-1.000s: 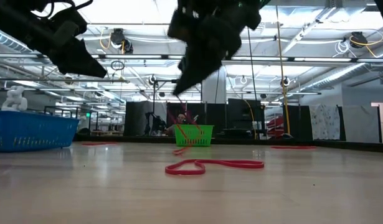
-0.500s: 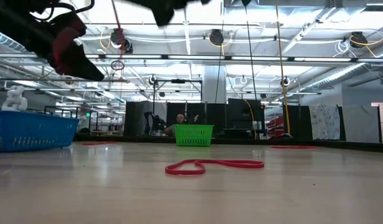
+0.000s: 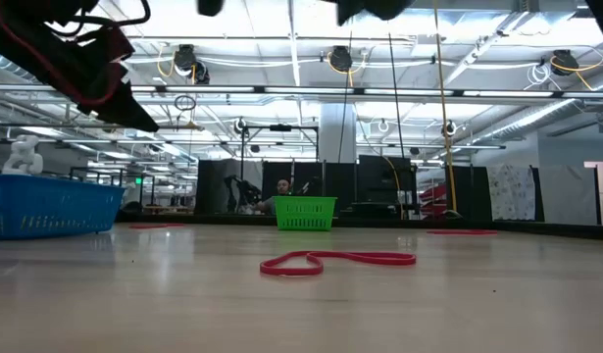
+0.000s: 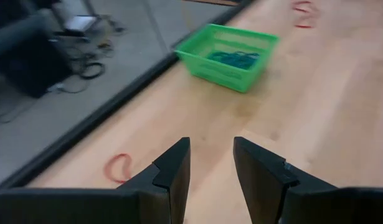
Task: Sort rubber bands into baskets
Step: Put the red rubber band into the red bin
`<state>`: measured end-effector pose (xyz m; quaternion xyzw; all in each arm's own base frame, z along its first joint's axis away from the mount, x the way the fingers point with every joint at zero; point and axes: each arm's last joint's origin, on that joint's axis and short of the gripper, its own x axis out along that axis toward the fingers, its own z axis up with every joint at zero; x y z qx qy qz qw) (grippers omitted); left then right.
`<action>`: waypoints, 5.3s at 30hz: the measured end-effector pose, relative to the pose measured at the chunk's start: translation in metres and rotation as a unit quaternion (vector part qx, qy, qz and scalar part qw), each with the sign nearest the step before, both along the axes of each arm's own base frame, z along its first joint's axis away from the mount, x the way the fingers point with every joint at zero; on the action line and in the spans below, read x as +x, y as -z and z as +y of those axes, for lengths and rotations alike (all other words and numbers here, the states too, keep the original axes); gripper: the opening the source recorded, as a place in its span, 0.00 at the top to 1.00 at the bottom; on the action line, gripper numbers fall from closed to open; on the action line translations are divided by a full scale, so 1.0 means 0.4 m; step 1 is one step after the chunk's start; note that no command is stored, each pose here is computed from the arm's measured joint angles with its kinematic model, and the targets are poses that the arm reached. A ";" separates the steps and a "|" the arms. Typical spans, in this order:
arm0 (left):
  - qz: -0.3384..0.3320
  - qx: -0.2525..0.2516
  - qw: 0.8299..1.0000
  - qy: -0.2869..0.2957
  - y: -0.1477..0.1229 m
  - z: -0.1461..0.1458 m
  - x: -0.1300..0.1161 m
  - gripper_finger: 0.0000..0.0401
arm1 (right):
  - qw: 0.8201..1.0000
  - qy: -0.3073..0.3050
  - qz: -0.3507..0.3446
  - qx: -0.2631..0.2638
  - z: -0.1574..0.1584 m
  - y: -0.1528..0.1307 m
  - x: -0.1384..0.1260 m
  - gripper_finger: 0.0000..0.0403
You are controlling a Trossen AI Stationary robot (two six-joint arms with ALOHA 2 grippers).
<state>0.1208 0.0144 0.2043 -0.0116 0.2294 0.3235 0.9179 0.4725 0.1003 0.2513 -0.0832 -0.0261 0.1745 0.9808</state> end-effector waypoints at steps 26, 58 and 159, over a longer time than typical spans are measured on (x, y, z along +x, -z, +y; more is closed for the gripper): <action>0.013 -0.025 0.986 -0.165 0.024 0.052 -0.031 0.67 | 0.999 -0.046 0.017 0.018 0.085 0.150 0.293 1.00; 0.015 -0.031 0.987 -0.154 0.025 0.051 -0.028 0.67 | 0.996 -0.013 0.076 0.036 0.110 0.314 0.304 1.00; -0.177 -0.085 0.910 0.366 -0.013 -0.049 0.168 0.67 | 0.622 0.149 0.762 0.101 0.167 0.213 -0.726 0.79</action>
